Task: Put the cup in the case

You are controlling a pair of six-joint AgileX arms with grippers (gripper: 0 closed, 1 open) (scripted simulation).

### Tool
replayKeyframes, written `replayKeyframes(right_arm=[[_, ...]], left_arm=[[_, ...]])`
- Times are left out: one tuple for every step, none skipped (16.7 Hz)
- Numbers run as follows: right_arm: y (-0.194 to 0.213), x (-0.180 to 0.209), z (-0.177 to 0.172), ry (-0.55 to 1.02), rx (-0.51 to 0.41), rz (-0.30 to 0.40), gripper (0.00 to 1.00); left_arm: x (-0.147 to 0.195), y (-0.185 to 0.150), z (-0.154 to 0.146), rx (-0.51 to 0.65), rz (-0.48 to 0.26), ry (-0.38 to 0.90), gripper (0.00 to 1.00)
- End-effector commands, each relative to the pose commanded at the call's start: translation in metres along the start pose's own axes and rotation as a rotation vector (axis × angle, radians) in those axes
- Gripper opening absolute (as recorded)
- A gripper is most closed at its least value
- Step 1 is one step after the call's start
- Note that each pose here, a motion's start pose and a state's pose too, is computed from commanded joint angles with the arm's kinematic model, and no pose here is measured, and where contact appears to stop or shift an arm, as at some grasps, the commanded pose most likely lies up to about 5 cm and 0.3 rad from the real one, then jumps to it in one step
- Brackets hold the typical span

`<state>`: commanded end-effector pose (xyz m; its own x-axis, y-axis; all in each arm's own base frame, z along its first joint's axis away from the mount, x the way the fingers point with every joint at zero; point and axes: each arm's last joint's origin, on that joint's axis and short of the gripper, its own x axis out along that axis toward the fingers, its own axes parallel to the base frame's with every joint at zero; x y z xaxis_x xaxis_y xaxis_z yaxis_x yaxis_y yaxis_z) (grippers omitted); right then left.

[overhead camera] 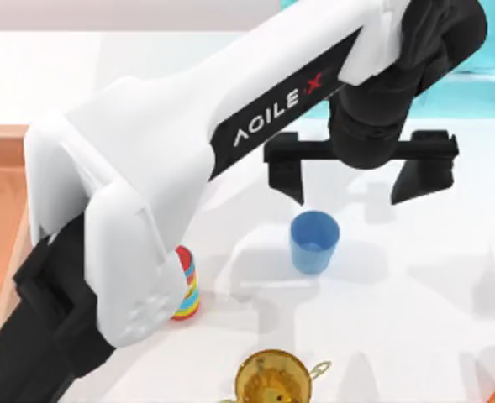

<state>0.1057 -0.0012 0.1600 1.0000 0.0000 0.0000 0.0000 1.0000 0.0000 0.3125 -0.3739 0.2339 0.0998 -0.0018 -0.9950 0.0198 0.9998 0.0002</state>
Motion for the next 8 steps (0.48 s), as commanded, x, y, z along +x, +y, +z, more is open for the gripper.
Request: replayKeyframes(right_arm=[[0.000, 0.000, 0.000, 0.000, 0.000, 0.000, 1.00], [0.000, 0.000, 0.000, 0.000, 0.000, 0.000, 1.00], [0.000, 0.000, 0.000, 0.000, 0.000, 0.000, 1.00], [0.000, 0.000, 0.000, 0.000, 0.000, 0.000, 1.00], [0.000, 0.000, 0.000, 0.000, 0.000, 0.000, 1.00], [0.000, 0.000, 0.000, 0.000, 0.000, 0.000, 1.00], [0.000, 0.000, 0.000, 0.000, 0.000, 0.000, 1.00], [0.000, 0.000, 0.000, 0.000, 0.000, 0.000, 1.00]], left_arm=[[0.000, 0.000, 0.000, 0.000, 0.000, 0.000, 1.00], [0.001, 0.001, 0.002, -0.003, 0.001, 0.001, 1.00], [0.002, 0.001, 0.002, -0.003, 0.001, 0.001, 1.00], [0.004, 0.000, 0.002, -0.002, 0.000, 0.000, 1.00], [0.009, -0.001, 0.003, -0.001, -0.002, -0.001, 1.00], [0.016, -0.002, 0.003, 0.000, -0.002, -0.002, 1.00], [0.025, -0.002, 0.004, 0.000, -0.002, -0.002, 1.00], [0.035, -0.003, 0.005, 0.000, -0.001, -0.001, 1.00]])
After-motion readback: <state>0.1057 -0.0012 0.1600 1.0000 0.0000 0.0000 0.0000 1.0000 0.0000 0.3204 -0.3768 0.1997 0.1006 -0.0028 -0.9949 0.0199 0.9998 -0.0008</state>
